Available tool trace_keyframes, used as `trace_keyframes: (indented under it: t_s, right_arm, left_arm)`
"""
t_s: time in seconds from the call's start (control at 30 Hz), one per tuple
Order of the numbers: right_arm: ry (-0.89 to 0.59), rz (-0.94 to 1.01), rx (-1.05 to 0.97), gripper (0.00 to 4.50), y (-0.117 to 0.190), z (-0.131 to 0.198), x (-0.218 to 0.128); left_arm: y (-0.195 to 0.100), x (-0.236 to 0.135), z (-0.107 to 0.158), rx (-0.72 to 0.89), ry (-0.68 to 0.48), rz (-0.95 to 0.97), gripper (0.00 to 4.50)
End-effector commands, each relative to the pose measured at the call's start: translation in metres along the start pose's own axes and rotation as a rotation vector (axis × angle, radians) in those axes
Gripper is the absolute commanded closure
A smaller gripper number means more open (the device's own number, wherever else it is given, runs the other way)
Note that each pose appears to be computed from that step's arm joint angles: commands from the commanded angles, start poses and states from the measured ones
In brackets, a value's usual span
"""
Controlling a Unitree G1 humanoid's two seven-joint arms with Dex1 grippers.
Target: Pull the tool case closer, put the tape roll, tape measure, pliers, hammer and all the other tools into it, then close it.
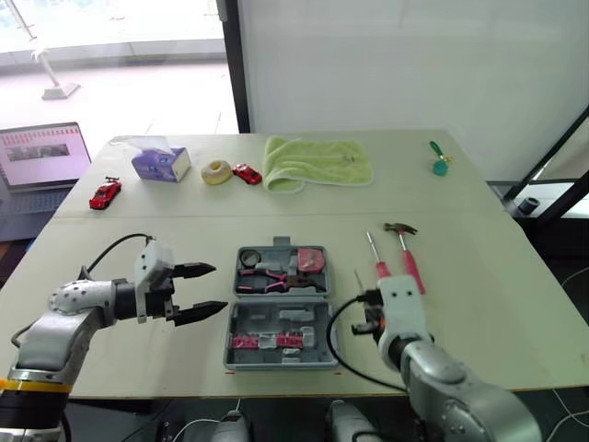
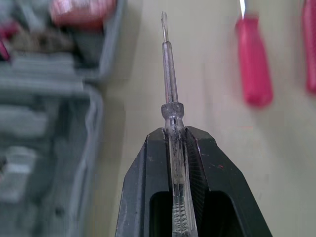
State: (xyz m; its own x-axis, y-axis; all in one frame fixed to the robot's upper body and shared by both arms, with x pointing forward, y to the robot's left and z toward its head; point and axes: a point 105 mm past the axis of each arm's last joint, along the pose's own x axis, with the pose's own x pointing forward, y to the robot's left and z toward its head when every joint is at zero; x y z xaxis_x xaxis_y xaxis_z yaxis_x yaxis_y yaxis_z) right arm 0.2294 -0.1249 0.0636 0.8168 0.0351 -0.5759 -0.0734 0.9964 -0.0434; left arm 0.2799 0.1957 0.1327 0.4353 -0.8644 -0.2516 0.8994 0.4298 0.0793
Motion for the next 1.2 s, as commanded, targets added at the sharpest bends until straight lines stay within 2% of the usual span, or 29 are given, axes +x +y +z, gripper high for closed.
trace_keyframes:
  t_s: [0.03, 0.33, 0.4, 0.53, 0.63, 0.67, 0.8, 0.87, 0.93, 1.03, 1.2]
  right_arm:
    - [-0.055, -0.004, 0.030, 4.49, 0.003, 0.003, 0.004]
    - [-0.006, -0.035, 0.116, 4.49, -0.004, -0.027, 0.025]
    - [-0.016, -0.046, 0.131, 3.47, -0.008, -0.029, 0.026]
    - [-0.057, -0.051, 0.135, 1.75, -0.013, -0.022, 0.021]
    - [-0.122, -0.043, 0.123, 0.31, -0.017, -0.003, 0.013]
    - [-0.154, -0.037, 0.111, 0.02, -0.020, 0.007, 0.009]
    - [-0.265, 0.036, 0.013, 0.02, -0.022, 0.045, -0.008]
    - [-0.347, 0.142, -0.126, 0.02, -0.021, 0.076, -0.023]
    - [-0.369, 0.250, -0.274, 0.02, -0.020, 0.095, -0.033]
    - [-0.282, 0.530, -0.659, 0.02, -0.009, 0.103, -0.048]
    - [-0.131, 0.778, -1.189, 0.02, -0.012, 0.090, -0.052]
  left_arm:
    - [0.001, -0.003, 0.011, 0.039, -0.008, 0.003, 0.00]
    - [-0.006, -0.009, 0.008, 0.070, 0.031, -0.024, 0.00]
    - [-0.008, -0.010, 0.007, 0.072, 0.036, -0.033, 0.00]
    - [-0.008, -0.013, 0.006, 0.064, 0.030, -0.027, 0.00]
    - [-0.010, -0.014, 0.007, 0.055, 0.004, -0.029, 0.00]
    - [-0.010, -0.014, 0.009, 0.061, -0.018, -0.018, 0.00]
    - [-0.008, -0.020, 0.014, 0.077, -0.117, -0.002, 0.00]
    - [-0.011, -0.025, 0.008, 0.093, -0.106, -0.036, 0.00]
    - [-0.015, -0.029, 0.002, 0.090, -0.062, -0.082, 0.00]
    - [-0.021, -0.042, -0.003, 0.069, -0.048, -0.189, 0.00]
    - [-0.029, -0.045, -0.004, 0.064, -0.052, -0.297, 0.00]
